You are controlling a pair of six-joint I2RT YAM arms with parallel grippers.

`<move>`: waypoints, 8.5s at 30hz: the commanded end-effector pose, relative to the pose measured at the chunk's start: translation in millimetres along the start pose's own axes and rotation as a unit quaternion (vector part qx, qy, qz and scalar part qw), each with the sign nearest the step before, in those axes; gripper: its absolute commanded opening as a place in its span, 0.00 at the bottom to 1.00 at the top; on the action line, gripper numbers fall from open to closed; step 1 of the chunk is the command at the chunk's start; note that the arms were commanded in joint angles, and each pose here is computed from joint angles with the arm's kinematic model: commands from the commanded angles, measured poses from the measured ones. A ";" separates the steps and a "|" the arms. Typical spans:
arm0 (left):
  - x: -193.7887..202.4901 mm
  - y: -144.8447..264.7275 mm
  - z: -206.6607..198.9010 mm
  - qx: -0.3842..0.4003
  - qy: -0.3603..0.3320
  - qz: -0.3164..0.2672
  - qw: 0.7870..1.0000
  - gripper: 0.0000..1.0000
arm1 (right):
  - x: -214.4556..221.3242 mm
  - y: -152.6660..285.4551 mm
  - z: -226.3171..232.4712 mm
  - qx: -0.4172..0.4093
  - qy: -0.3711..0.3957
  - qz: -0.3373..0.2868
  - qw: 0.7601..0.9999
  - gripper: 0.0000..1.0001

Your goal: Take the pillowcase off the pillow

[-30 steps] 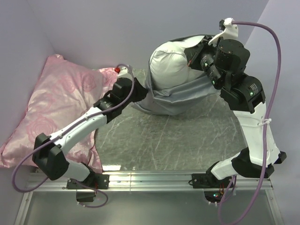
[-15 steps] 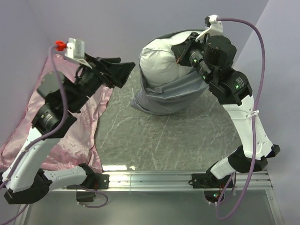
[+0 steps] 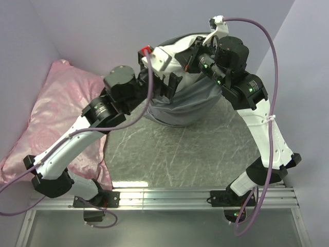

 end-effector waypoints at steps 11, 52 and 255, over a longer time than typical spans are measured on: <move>46.2 -14.5 2.5 -0.100 -0.174 0.078 0.977 0.57 | -32.2 22.0 26.4 -0.110 -0.023 -0.049 0.993 0.00; 24.9 -13.6 22.7 -0.239 0.024 0.107 0.965 0.00 | -23.7 66.3 -99.1 0.098 -0.032 -0.131 0.986 0.73; 354.8 -71.9 217.7 -0.390 0.702 0.018 0.595 0.79 | 32.6 147.2 -104.5 0.164 -0.156 -0.170 0.959 0.00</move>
Point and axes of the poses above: each gripper's point midway between its finger pads, its own y axis back along the fingers, its own z axis along the line the jaws close on, x = y × z, the point moved 10 cm from there along y, back along the fingers, and after that the axes turned 2 degrees about y, right-handed, at the moved point
